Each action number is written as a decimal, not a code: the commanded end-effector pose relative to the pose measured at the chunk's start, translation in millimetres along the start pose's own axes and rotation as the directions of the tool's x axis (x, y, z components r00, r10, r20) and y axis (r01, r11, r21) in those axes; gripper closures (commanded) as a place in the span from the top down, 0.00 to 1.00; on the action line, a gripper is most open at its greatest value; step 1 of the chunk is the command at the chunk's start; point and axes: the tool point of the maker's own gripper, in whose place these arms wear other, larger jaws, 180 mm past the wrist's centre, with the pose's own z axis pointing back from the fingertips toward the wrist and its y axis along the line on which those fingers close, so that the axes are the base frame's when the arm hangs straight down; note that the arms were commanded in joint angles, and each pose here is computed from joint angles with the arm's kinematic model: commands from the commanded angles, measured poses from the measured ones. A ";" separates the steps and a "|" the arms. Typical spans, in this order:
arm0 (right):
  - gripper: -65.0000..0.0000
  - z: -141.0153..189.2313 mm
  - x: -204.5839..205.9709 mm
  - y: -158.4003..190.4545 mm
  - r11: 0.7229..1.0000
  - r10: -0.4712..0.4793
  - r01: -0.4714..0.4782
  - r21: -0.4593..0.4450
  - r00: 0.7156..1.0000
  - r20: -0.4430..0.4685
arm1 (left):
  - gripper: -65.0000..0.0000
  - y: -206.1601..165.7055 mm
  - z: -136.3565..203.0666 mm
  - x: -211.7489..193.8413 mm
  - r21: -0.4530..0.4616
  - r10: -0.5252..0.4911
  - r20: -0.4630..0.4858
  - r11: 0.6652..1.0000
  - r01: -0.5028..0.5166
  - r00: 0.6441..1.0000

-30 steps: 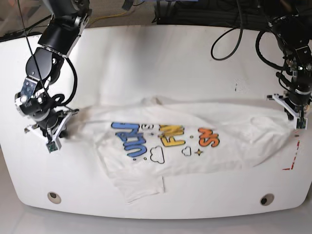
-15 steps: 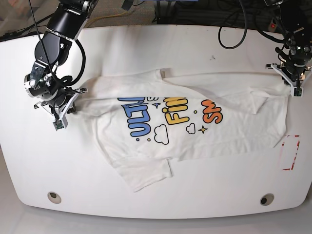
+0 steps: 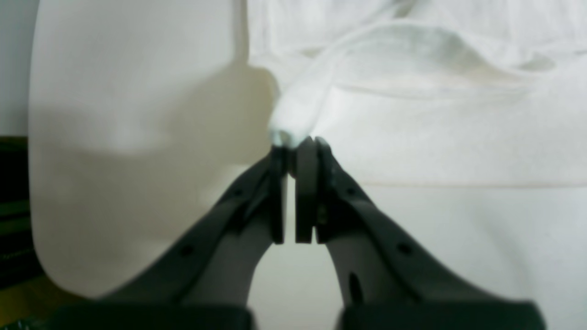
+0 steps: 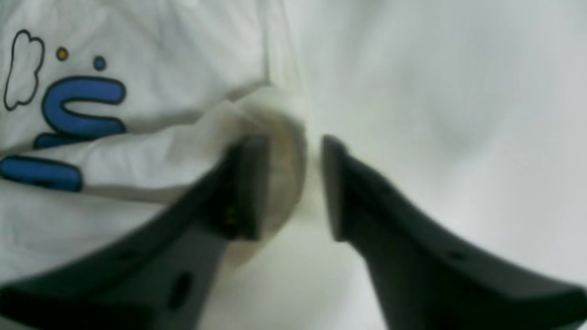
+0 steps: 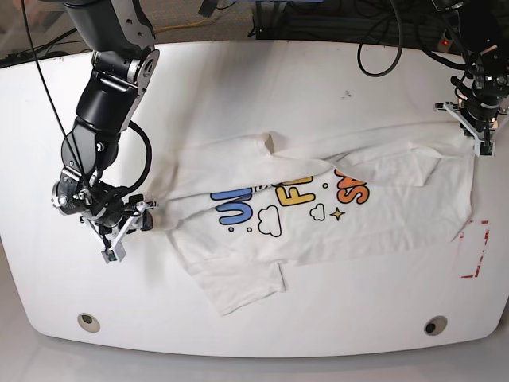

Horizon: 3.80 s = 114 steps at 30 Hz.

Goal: Fold the T-shirt properly
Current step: 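Drag the held shirt edge with the right gripper to smooth it, then release and regrasp the shirt edge with the left gripper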

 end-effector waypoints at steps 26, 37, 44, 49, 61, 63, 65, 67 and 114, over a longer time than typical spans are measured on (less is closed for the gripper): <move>0.65 40.5 -109.0 69.5 0.992 -0.049 0.051 0.112 0.998 -0.027 | 0.01 7.2 3.1 11.6 0.019 -0.007 0.036 1.000 0.006 0.999; 0.59 11.2 -116.0 92.4 0.969 -0.145 0.152 0.197 0.988 -0.049 | 0.01 7.2 4.2 13.6 0.020 -0.009 0.042 1.000 0.008 0.999; 0.00 15.8 -106.8 94.7 0.972 -0.135 0.134 0.194 0.991 -0.010 | 0.01 6.8 4.2 13.8 0.018 -0.007 0.043 1.000 0.006 0.999; 0.00 37.9 -100.7 92.0 0.986 -0.079 0.073 0.150 0.996 0.037 | 0.01 5.0 4.3 14.2 0.010 -0.012 0.045 1.000 0.011 0.999; 0.00 88.3 -123.9 90.2 0.997 0.050 -0.049 0.058 0.999 -0.004 | 0.02 -21.0 10.7 16.8 -0.128 -0.199 0.072 0.970 0.207 0.977; 0.00 88.7 -129.4 89.9 0.997 0.048 -0.046 0.059 0.999 -0.018 | 0.02 -24.0 11.4 14.3 -0.147 -0.230 0.070 0.960 0.238 0.971; 0.00 88.9 -132.7 89.7 0.997 0.047 -0.045 0.059 0.999 -0.026 | 0.08 -22.0 11.7 6.2 -0.150 -0.240 0.047 0.958 0.244 0.970; 0.00 89.5 -135.0 90.1 0.997 0.046 -0.044 0.059 0.998 -0.031 | 0.21 -16.9 15.4 -3.6 -0.150 -0.274 0.021 0.950 0.274 0.961; 0.00 89.3 -131.5 90.6 0.997 0.047 -0.046 0.059 0.999 -0.022 | 0.74 -132.9 15.7 19.1 -0.429 -0.515 0.150 0.735 0.525 0.844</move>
